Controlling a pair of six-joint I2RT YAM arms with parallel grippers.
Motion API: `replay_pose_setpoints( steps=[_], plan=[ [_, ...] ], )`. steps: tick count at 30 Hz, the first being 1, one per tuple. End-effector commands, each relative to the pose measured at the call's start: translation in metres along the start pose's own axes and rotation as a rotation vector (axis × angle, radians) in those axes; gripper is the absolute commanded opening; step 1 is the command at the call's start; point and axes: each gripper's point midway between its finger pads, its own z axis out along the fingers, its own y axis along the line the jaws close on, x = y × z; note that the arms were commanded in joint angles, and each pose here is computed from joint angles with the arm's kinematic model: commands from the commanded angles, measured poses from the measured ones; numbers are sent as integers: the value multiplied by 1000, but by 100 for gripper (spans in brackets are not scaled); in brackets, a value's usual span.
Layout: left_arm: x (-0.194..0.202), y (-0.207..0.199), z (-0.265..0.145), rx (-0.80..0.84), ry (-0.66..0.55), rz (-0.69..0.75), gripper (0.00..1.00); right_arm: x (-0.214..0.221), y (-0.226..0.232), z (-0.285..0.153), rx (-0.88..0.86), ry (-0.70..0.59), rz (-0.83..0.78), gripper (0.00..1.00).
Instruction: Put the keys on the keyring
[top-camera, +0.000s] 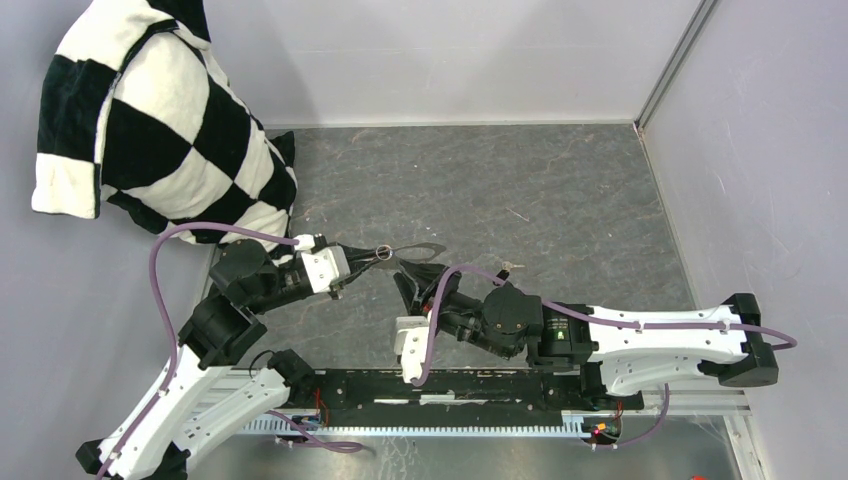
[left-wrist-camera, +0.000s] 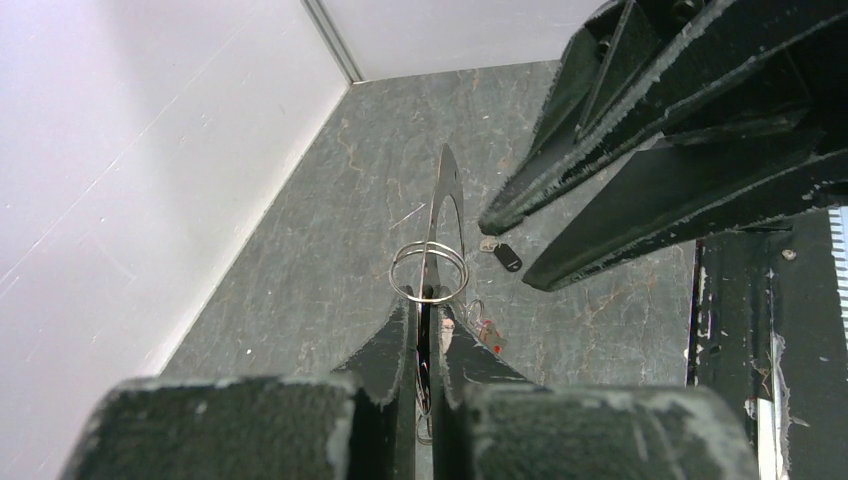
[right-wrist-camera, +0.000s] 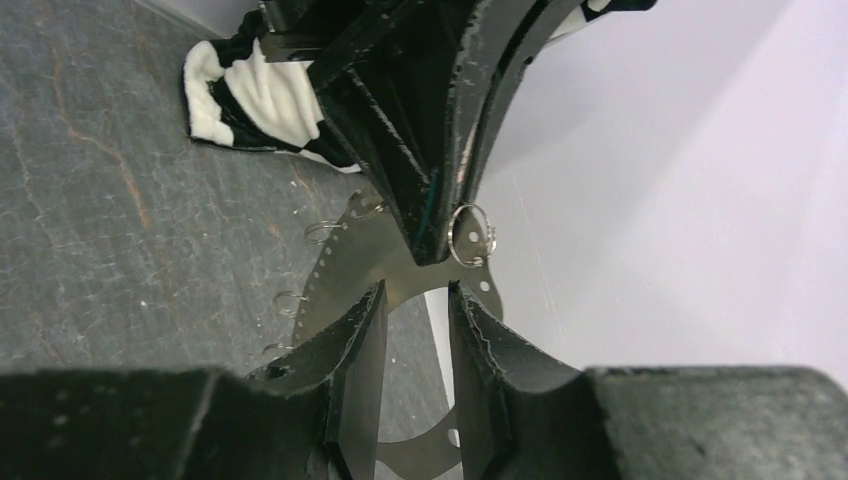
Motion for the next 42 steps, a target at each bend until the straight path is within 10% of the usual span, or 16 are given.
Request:
replay_pose_setpoints(
  steps=[1, 18, 42],
  plan=[
    [-29, 7, -4, -12, -72, 57, 2, -16, -39, -7, 133, -45, 17, 35],
    [-32, -5, -7, 53, -68, 49, 2, -15, -39, 9, 156, -8, -106, 34],
    [-34, -6, -4, 64, -68, 12, 2, -21, -38, 17, 170, -31, -83, 4]
  ],
)
